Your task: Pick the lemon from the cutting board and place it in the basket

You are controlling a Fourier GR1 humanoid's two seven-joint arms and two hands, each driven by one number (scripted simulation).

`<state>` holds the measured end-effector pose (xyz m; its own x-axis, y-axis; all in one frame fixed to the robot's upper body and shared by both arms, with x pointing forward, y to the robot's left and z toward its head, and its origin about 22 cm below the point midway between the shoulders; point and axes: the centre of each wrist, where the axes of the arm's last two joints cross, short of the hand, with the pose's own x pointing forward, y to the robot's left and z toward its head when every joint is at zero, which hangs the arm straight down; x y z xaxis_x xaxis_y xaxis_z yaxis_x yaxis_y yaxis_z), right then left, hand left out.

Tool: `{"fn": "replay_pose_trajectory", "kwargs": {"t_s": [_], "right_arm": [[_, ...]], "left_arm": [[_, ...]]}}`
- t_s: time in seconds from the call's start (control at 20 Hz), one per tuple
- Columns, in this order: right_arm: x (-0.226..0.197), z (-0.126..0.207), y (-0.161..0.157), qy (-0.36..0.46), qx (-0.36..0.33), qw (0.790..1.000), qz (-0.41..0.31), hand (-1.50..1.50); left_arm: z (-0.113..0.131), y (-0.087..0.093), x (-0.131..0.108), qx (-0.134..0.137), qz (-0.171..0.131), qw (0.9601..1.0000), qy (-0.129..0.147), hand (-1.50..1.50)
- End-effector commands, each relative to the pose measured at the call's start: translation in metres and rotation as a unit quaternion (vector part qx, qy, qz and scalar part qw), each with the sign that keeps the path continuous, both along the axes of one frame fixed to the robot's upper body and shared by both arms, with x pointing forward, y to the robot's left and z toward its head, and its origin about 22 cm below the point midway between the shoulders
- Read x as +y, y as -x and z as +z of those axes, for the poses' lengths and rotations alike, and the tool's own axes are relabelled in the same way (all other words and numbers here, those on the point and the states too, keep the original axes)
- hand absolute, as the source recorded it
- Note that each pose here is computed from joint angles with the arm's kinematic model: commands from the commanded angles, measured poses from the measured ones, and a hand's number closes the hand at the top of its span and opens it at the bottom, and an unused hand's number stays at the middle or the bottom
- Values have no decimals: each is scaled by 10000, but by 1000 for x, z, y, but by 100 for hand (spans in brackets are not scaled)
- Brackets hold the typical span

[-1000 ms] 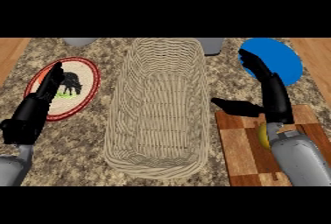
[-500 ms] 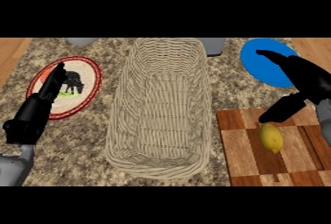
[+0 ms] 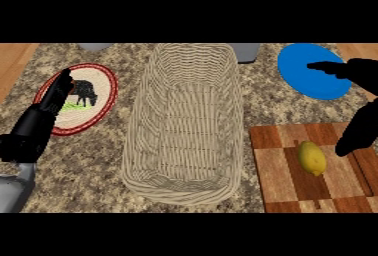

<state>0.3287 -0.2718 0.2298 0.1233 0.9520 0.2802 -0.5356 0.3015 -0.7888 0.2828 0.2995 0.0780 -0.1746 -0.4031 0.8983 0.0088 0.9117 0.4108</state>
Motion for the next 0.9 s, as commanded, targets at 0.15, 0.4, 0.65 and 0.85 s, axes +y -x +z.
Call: {"fn": "replay_pose_trajectory", "kwargs": {"t_s": [0.15, 0.4, 0.65, 0.85], "right_arm": [[-11, -16, -6, 396, 579, 9974, -163, -150], [-8, -41, -7, 622, 761, 9951, 100, -150], [-20, -69, 4, 744, 1123, 9909, 49, -150], [-11, -97, 4, 879, 1268, 9880, 50, -150]], "left_arm": [[0, -7, 4, -36, 18, 10000, 36, 0], [-2, -14, -15, -84, -49, 10000, 2, 0], [-16, 0, 0, 1, -68, 10000, 46, 0], [0, 0, -3, -100, -36, 9999, 37, 0]]}}
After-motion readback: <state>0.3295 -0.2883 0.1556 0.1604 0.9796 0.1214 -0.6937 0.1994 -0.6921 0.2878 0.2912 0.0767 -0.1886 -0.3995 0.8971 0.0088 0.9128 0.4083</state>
